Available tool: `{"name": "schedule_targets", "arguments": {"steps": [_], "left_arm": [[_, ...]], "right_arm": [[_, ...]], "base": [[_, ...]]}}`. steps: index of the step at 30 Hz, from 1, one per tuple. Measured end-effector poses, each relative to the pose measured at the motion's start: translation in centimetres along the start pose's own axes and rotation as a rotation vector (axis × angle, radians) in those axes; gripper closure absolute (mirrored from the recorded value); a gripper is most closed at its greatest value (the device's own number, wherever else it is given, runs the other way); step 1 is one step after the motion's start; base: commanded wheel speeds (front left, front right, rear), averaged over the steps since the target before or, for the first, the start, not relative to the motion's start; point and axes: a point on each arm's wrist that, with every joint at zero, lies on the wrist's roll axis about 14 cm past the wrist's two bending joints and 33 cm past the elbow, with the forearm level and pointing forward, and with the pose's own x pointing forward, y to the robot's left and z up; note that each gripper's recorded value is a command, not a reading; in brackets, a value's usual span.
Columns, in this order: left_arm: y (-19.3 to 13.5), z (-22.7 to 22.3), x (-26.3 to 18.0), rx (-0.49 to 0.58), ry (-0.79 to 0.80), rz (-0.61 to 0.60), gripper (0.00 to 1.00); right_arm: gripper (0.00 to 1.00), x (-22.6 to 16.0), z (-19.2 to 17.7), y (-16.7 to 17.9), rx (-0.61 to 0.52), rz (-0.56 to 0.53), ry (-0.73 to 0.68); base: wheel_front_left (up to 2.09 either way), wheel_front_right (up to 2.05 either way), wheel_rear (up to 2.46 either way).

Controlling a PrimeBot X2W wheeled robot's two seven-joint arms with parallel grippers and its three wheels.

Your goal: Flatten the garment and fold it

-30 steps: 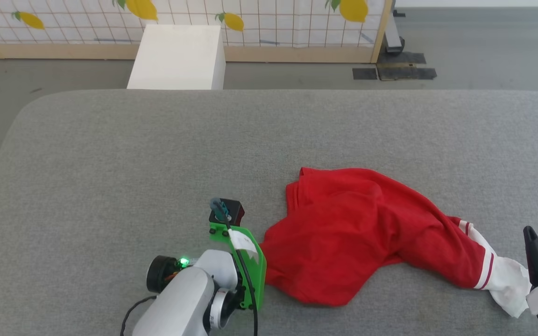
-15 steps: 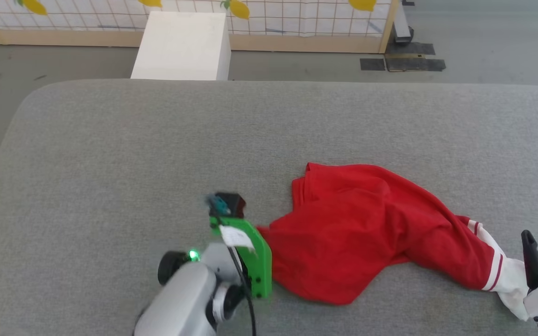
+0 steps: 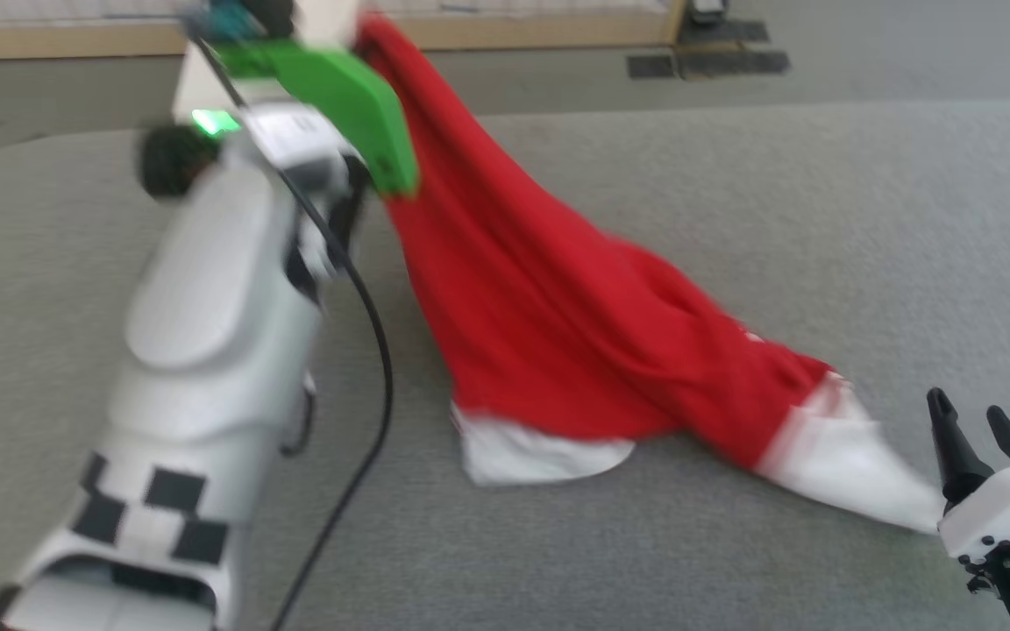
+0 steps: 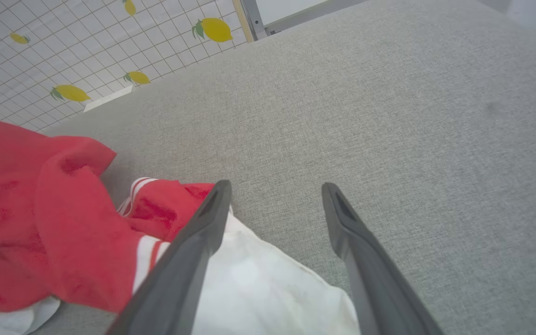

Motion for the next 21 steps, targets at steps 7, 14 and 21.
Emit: {"name": "schedule_targets", "arguments": {"steps": [7, 14, 21], "left_arm": [[-1.9, -0.4, 5.1, -0.006, -0.103, -0.025, 1.00], [-3.3, -11.9, 7.4, -0.024, 0.187, -0.063, 0.65], [-2.4, -11.7, 7.5, -0.084, 0.096, -0.073, 0.00]], "right_arm": [[0.00, -0.5, -2.3, -3.8, 0.033, -0.112, 0.051], [0.00, -0.2, -4.1, -5.2, 0.040, -0.163, 0.099], [0.00, 0.7, -4.5, -4.2, 0.021, -0.137, 0.116]], "base": [[0.00, 0.00, 0.00], [0.00, 0.00, 0.00], [0.00, 0.00, 0.00]]}}
